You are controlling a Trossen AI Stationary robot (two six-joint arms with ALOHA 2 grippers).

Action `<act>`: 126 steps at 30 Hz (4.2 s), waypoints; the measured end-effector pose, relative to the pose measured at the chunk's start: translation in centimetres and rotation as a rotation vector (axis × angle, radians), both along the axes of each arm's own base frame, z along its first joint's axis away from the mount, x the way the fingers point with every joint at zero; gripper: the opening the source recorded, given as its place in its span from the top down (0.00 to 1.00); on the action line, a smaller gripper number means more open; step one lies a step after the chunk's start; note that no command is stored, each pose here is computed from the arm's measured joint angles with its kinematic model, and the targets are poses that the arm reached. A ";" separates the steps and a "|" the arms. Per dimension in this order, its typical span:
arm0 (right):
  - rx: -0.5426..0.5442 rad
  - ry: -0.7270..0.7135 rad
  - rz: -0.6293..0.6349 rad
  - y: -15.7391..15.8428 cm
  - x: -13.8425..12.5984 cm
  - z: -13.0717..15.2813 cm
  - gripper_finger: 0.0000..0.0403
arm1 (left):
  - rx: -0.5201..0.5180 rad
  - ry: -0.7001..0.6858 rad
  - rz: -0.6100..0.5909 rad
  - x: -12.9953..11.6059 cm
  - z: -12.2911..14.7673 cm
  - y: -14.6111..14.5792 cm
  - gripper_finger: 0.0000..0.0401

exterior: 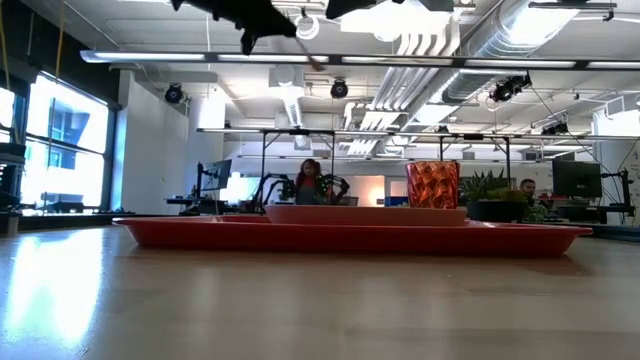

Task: Pick and place plate/cup/fork/spoon on tray
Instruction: Put the white orange fork on the left side of the light orange plate, then put the white orange spoon on the left side of the light orange plate

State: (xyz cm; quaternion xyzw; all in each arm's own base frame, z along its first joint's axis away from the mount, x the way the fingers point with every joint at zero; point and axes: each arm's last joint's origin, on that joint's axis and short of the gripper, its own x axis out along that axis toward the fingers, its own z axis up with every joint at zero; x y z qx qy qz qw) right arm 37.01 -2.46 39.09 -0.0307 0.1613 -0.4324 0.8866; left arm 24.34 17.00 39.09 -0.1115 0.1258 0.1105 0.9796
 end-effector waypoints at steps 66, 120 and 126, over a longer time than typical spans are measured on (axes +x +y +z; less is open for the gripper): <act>0.265 0.181 0.137 -1.7 -3.3 -3.3 0.94 | -0.305 0.611 0.483 -6.4 -14.3 -4.3 0.68; 0.335 0.090 0.080 -0.7 -7.4 -4.5 1.00 | -0.911 1.212 0.625 -11.2 -23.1 -35.7 0.69; 0.330 0.076 0.100 -0.7 -7.2 -4.3 1.00 | -0.866 1.218 0.671 -11.5 -24.9 -35.1 0.69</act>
